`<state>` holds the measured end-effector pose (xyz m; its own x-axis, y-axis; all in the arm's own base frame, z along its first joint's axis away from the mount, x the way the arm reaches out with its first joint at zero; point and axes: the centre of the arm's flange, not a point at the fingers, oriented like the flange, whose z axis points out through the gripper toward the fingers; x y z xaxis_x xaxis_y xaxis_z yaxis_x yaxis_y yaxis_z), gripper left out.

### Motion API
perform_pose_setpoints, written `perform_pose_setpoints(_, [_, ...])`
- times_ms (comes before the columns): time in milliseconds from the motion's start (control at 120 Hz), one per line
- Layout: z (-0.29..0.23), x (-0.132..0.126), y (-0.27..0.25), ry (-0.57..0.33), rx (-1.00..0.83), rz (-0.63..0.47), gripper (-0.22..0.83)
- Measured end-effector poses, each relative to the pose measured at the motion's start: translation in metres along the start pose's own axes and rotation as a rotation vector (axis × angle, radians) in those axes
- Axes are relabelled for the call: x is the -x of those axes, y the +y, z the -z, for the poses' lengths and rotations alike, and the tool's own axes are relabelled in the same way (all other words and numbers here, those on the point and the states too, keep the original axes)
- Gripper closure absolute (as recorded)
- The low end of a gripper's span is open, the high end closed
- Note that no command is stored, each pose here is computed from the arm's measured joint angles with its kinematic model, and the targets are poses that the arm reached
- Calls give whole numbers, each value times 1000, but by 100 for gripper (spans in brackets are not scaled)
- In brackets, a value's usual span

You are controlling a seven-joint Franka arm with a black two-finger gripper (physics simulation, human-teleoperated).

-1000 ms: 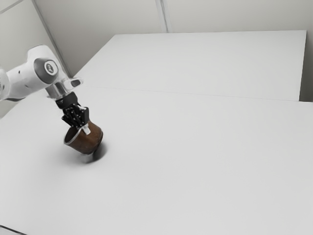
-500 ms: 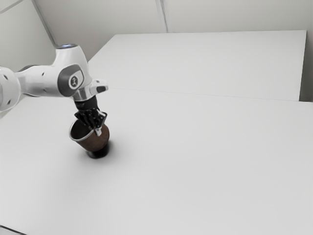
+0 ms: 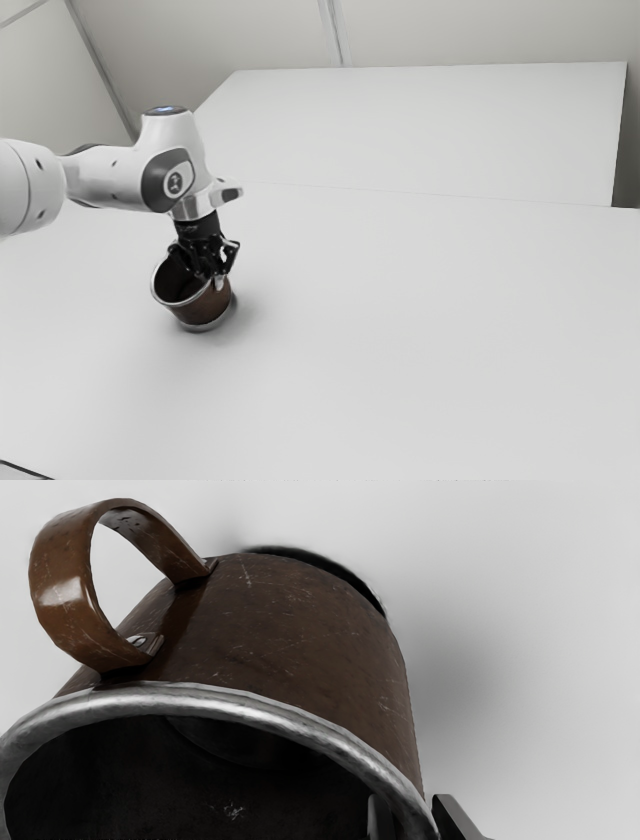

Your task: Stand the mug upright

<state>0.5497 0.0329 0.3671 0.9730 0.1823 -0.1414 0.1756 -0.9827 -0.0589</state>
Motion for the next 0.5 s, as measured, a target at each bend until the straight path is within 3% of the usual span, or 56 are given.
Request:
perform_pose_setpoints(117, [7,2,9,15,11,15,38])
perform_pose_setpoints(217, [21,6,6,37,15,36,24])
perform_pose_setpoints(500, [85,8,4,153,17,61,6])
